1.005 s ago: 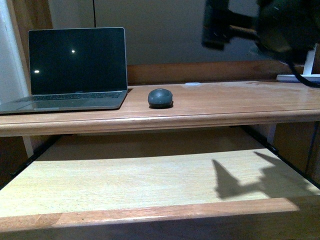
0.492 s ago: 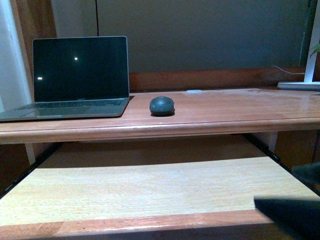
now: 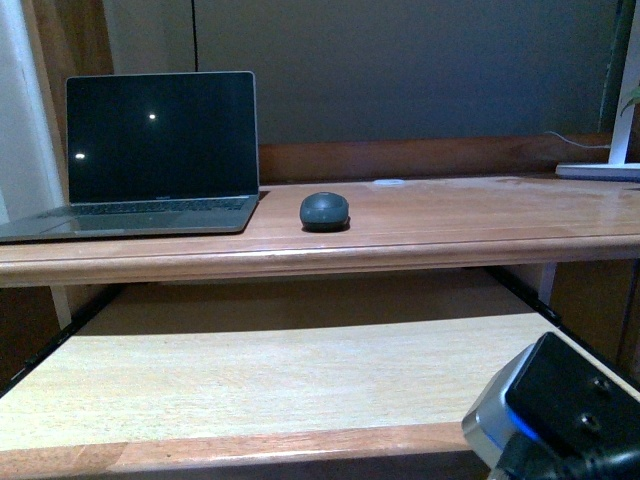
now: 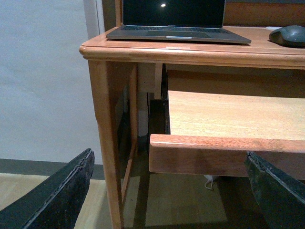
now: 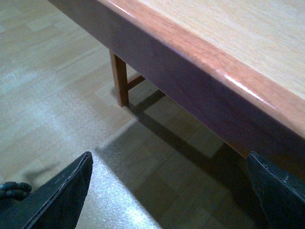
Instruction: Place mouse
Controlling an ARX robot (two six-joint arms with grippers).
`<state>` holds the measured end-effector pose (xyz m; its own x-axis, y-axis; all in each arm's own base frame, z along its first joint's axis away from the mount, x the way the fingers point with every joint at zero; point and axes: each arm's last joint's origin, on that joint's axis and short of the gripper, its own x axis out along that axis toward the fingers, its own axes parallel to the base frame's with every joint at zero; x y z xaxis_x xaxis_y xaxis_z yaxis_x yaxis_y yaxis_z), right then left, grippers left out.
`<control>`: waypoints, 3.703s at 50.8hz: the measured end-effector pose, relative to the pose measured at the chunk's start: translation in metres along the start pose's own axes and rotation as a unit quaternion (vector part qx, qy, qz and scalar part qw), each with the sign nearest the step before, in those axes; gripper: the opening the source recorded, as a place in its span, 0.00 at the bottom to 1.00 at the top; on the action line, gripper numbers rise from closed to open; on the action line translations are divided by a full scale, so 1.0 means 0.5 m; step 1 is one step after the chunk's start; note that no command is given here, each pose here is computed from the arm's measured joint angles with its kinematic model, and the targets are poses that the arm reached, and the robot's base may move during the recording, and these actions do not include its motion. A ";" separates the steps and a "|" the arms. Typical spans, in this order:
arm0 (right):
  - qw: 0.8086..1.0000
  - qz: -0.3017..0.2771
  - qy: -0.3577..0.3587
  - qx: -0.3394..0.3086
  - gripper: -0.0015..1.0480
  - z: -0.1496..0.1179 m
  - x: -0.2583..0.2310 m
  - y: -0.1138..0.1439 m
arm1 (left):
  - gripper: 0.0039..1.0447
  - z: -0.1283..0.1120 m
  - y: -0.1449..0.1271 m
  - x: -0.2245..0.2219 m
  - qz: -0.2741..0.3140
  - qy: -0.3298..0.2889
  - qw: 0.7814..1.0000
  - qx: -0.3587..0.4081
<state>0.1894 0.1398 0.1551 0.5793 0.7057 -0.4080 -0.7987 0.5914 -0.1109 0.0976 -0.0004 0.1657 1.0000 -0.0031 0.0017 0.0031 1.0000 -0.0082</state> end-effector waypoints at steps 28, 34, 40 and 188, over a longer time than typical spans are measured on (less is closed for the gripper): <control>0.991 -0.121 -0.012 0.048 0.93 0.084 0.177 -0.059 | 0.93 0.000 0.000 0.000 0.000 0.000 1.000 0.000; 0.987 -0.144 -0.018 0.065 0.93 0.114 0.227 -0.082 | 0.93 0.000 0.000 0.000 0.000 0.000 1.000 0.000; 0.984 -0.160 -0.018 0.077 0.93 0.132 0.265 -0.099 | 0.93 0.000 0.000 0.000 0.000 0.000 1.000 0.000; 0.877 -0.428 -0.167 0.142 0.41 -0.115 -0.315 -0.021 | 0.93 0.000 0.000 0.000 -0.001 0.000 1.000 0.000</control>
<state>0.0971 0.0003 0.1683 1.0000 0.0019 0.0082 -0.0019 1.0000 0.0029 0.0976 -0.0005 0.1657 1.0000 -0.0050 0.0017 0.0050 1.0000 -0.0082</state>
